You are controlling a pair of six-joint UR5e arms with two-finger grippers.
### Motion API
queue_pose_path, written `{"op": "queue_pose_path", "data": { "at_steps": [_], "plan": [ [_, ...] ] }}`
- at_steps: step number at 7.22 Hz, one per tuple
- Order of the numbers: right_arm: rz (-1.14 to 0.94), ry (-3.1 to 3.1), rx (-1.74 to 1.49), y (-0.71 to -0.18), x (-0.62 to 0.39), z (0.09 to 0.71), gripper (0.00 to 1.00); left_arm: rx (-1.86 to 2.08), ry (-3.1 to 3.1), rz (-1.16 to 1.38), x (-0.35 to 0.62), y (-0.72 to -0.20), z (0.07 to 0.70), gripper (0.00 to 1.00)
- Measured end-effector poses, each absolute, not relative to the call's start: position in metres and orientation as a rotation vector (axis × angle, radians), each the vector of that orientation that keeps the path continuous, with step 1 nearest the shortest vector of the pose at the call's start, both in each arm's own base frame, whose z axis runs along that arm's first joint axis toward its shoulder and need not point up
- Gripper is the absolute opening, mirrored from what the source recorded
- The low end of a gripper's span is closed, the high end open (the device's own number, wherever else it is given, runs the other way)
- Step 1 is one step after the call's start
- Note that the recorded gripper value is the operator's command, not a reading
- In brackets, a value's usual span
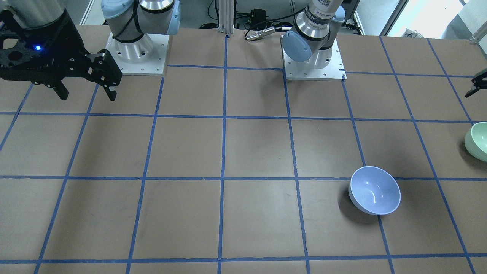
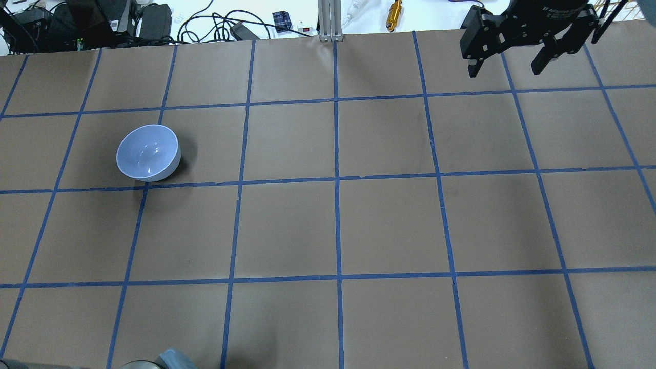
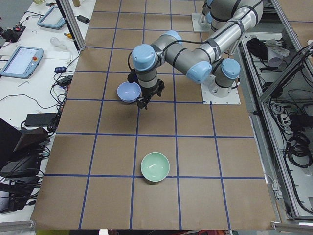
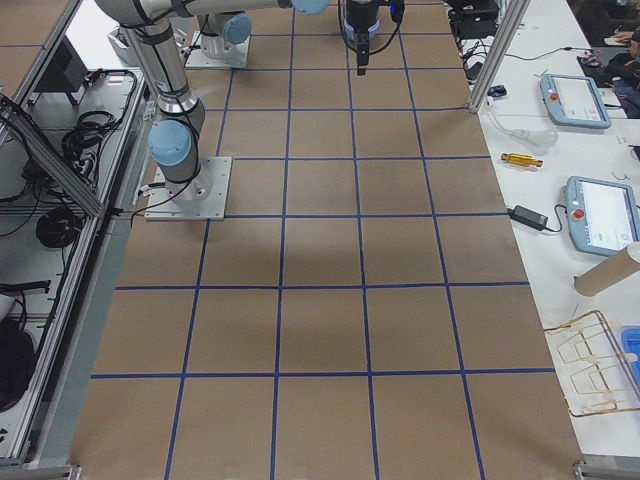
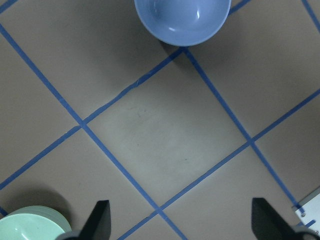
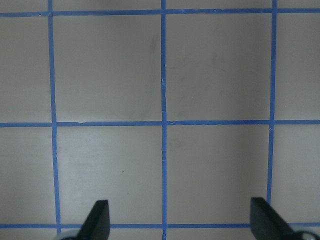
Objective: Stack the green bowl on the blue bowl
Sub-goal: 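Lower the left gripper onto the green bowl rim and close it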
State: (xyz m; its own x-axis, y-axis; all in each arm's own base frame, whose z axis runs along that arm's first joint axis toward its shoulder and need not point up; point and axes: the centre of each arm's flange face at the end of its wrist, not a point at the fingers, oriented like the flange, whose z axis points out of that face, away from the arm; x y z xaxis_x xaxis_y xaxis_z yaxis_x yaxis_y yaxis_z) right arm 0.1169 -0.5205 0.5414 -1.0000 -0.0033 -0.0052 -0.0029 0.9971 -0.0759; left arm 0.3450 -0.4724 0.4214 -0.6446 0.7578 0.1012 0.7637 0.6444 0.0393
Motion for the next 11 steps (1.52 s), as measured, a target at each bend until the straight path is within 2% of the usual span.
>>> {"op": "queue_pose_path", "data": {
  "at_steps": [4, 8, 10, 11],
  "plan": [
    [-0.120, 3.134, -0.005, -0.520, 0.117, 0.542, 1.00, -2.047, -2.378, -0.146, 0.495, -0.428, 0.303, 1.00],
    [-0.120, 3.133, -0.005, -0.520, 0.117, 0.542, 1.00, -2.242, -2.258, -0.065, 0.534, -0.391, 0.216, 1.00],
    [-0.120, 3.133, -0.005, -0.520, 0.117, 0.542, 1.00, -2.277, -2.193, -0.032, 0.537, -0.388, 0.194, 0.93],
    [-0.120, 3.133, -0.005, -0.520, 0.117, 0.542, 1.00, -2.288, -2.171, -0.025, 0.539, -0.388, 0.187, 0.75]
  ]
}}
